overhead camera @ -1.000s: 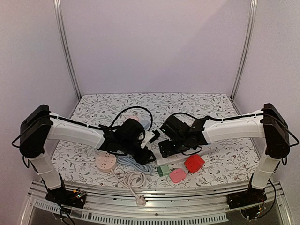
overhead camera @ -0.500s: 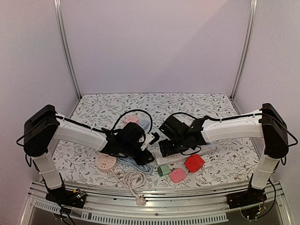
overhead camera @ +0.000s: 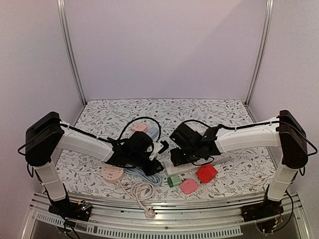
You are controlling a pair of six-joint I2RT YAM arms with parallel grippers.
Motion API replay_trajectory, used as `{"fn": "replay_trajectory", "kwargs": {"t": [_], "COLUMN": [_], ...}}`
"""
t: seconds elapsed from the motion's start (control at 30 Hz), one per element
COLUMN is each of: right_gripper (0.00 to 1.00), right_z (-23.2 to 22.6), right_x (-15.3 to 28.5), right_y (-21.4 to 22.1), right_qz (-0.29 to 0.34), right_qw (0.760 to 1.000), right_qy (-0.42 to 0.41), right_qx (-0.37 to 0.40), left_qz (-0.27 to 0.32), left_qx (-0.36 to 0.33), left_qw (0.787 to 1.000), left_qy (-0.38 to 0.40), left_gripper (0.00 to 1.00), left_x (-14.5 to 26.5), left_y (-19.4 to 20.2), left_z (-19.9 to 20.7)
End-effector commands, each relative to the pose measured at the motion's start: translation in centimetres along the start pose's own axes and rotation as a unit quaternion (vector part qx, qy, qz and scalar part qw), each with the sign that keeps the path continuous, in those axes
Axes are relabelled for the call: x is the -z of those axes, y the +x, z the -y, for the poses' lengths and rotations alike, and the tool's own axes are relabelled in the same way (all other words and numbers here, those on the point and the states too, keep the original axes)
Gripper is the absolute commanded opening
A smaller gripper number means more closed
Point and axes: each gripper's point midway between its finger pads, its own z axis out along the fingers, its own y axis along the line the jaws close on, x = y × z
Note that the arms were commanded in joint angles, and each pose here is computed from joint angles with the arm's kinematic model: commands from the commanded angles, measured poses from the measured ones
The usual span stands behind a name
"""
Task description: Pull the plug off the socket
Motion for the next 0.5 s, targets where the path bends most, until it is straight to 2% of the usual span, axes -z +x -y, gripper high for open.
{"fn": "replay_trajectory", "kwargs": {"t": [0.0,0.17,0.47], "right_gripper": [0.5,0.49,0.44], "right_z": [1.0,1.34,1.63], "right_x": [-0.43,-0.45,0.12], "right_y": [0.35,0.18,-0.29], "right_qz": [-0.003,-0.004,0.013], "right_qw": [0.999,0.997,0.997], "right_qy": [-0.02,-0.041,-0.038], "right_qx": [-0.037,-0.066,-0.065], "left_qz": [-0.063,-0.062,-0.067], "left_qx": [0.017,0.016,0.019], "left_qw": [0.998,0.998,0.998], "left_qy": [-0.007,-0.009,-0.01], "left_gripper": [0.36,0.36,0.34], "left_x": [-0.94,-0.9,-1.17], "left_y": [4.4,4.36,4.65], "left_z": [-0.75,-0.81,-0.93]}}
